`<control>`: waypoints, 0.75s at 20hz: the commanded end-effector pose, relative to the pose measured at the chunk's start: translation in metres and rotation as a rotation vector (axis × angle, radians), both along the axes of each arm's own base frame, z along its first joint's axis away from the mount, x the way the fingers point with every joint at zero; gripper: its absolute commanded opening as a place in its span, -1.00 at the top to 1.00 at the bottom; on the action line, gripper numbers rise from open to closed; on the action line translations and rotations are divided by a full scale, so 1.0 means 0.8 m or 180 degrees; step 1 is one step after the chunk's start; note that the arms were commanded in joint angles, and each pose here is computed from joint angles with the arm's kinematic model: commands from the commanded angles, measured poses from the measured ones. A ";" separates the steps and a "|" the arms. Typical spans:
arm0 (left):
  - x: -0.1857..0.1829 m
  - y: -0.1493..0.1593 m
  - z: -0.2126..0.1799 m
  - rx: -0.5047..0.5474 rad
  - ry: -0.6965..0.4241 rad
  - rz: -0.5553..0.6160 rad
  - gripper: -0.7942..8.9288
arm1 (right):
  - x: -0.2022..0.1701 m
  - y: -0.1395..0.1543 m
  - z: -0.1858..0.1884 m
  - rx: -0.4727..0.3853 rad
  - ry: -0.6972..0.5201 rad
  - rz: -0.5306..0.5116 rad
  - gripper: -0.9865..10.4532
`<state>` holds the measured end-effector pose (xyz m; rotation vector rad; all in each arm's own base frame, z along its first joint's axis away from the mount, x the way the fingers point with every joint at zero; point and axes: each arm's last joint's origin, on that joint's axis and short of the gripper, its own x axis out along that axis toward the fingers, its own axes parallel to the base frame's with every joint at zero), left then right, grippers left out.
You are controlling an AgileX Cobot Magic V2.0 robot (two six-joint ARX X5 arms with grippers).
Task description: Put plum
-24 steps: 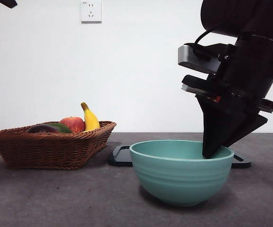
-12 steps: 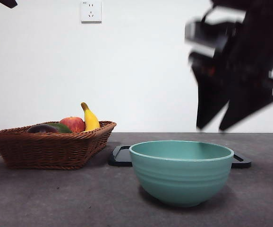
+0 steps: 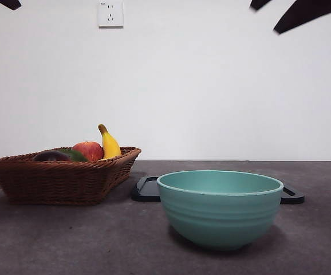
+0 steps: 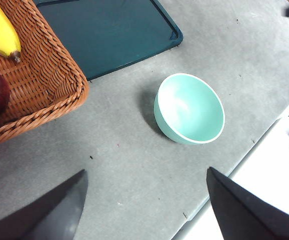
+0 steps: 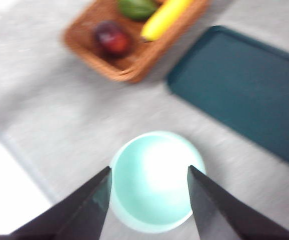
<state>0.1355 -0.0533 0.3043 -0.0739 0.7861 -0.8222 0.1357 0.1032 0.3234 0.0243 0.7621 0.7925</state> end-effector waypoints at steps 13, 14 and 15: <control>0.001 -0.001 0.006 -0.0019 -0.0060 -0.0032 0.07 | -0.026 -0.014 0.002 -0.0160 0.0201 0.0186 0.41; 0.001 -0.001 0.006 -0.0019 -0.0060 -0.0032 0.07 | -0.026 -0.014 0.002 -0.0161 0.0201 0.0185 0.41; 0.001 -0.001 0.006 -0.0019 -0.0060 -0.0032 0.08 | -0.026 -0.014 0.002 -0.0161 0.0201 0.0185 0.41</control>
